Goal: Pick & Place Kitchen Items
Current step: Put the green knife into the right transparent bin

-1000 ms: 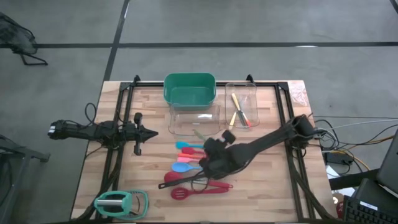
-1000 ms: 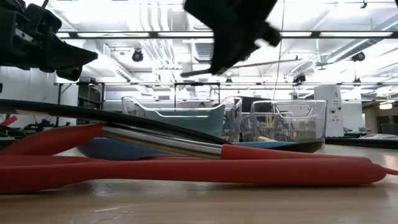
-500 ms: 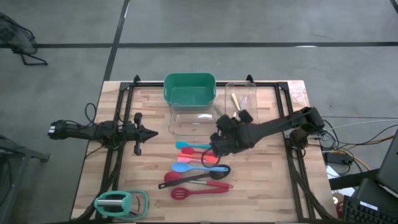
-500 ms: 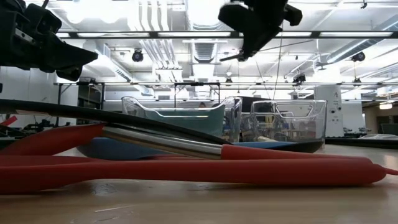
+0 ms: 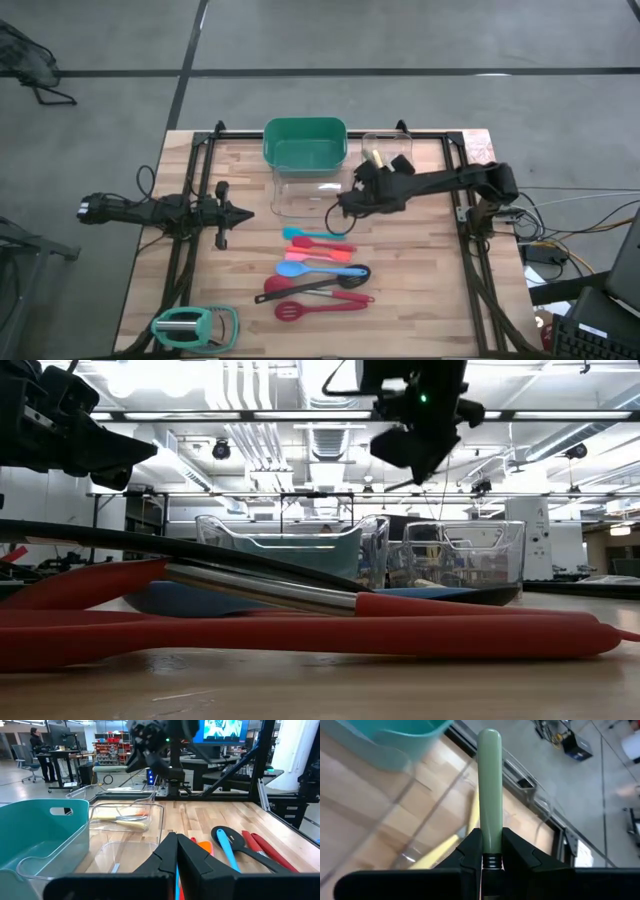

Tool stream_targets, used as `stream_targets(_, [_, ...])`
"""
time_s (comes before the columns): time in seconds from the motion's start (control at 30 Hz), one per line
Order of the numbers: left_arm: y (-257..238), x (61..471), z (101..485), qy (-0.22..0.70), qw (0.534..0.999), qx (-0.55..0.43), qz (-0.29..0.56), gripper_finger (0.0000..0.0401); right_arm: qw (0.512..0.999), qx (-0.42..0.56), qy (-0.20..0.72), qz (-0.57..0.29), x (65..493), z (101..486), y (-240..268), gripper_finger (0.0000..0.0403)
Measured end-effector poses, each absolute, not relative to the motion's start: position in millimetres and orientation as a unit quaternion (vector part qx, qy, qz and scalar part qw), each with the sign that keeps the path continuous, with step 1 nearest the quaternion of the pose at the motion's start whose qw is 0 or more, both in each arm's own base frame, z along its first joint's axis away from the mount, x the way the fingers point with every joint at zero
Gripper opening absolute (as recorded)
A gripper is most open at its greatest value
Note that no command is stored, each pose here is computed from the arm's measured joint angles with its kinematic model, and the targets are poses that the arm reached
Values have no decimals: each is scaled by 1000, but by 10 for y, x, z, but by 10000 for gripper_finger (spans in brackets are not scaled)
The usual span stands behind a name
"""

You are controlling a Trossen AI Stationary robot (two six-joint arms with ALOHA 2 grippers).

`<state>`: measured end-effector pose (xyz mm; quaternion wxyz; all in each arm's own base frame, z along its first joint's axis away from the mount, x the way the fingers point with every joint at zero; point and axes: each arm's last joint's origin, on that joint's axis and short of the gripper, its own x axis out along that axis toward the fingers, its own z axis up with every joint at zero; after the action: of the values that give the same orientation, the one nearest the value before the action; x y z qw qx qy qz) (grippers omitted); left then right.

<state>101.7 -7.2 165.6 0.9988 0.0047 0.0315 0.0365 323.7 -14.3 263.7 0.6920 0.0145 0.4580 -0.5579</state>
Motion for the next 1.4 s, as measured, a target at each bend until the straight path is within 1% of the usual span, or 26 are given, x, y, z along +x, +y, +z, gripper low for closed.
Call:
stream_targets(0.1, [-71, 1017, 1657, 31, 999, 5, 37, 10, 682, 12, 467, -563, 3177, 2589, -231, 46])
stream_targets(0.2, [-71, 1017, 1657, 31, 999, 5, 37, 10, 681, 19, 466, -564, 3096, 2542, -308, 46])
stream_targets(0.33, [-71, 1017, 1657, 31, 999, 5, 37, 10, 702, 53, 455, -546, 3008, 2456, -426, 48])
stream_targets(0.5, [-72, 1017, 1657, 31, 999, 5, 36, 10, 741, 101, 412, -521, 2925, 2378, -611, 46])
stream_targets(0.67, [-72, 1017, 1658, 31, 999, 5, 36, 10, 752, 121, 382, -524, 2831, 2215, -748, 54])
stream_targets(0.93, [-72, 1017, 1656, 31, 999, 5, 36, 10, 743, 145, 393, -522, 2720, 1868, -857, 54])
stream_targets(1.03, [-72, 1017, 1657, 31, 999, 5, 36, 10, 736, 151, 401, -524, 2669, 1771, -865, 59])
stream_targets(1.2, [-72, 1017, 1656, 31, 999, 5, 36, 10, 733, 157, 404, -523, 2625, 1690, -860, 66])
stream_targets(1.4, [-71, 1017, 1656, 32, 999, 5, 37, 10, 734, 158, 404, -523, 2629, 1693, -858, 79])
